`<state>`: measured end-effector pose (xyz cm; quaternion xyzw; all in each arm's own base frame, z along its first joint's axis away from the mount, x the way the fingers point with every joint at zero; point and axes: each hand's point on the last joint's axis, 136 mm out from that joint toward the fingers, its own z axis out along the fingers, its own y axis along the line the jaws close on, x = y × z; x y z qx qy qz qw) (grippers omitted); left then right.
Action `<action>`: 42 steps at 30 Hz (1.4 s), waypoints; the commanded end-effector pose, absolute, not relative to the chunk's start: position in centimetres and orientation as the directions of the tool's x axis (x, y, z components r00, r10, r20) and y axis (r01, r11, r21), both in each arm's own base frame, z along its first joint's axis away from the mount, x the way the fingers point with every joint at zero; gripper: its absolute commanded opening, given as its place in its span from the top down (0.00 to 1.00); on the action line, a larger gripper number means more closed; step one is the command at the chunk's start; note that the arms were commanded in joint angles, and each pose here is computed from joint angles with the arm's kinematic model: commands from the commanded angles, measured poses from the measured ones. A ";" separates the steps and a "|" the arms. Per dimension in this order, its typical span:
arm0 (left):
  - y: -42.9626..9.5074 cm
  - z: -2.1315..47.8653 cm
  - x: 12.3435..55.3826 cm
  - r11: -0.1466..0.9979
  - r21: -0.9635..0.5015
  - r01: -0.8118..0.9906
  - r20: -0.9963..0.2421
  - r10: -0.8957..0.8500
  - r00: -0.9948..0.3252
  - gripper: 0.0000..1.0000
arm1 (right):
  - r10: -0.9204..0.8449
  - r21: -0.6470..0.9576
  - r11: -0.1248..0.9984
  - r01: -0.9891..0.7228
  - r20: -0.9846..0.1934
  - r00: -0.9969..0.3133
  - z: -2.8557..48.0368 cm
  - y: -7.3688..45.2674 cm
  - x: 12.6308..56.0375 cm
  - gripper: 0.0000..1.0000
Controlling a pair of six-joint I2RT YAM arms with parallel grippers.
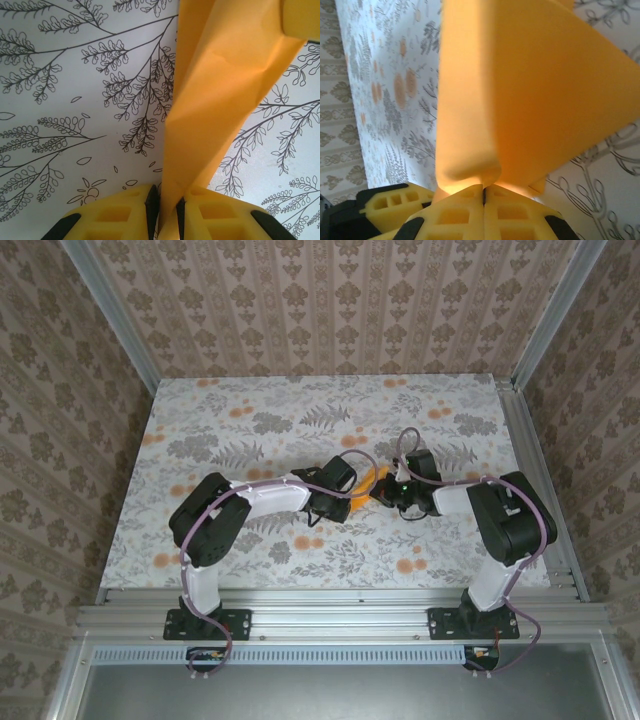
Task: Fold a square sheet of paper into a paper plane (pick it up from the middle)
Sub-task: Fold the wing for the fifth time at the center of the table.
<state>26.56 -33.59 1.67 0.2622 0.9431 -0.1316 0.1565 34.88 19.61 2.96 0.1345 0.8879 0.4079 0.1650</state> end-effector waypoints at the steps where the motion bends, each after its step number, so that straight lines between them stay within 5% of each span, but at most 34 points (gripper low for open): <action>1: -31.2 -3.2 24.5 0.830 -0.103 0.548 -0.221 0.518 -0.826 0.78 | 0.350 0.728 0.676 0.110 -0.186 -0.918 2.2 19.1 33.7 1.00; 42: -29.8 -4.4 24.4 0.774 0.017 0.633 -0.156 0.627 -0.763 0.79 | 0.293 0.639 0.761 0.116 -0.177 -0.940 1.9 17.3 31.0 1.00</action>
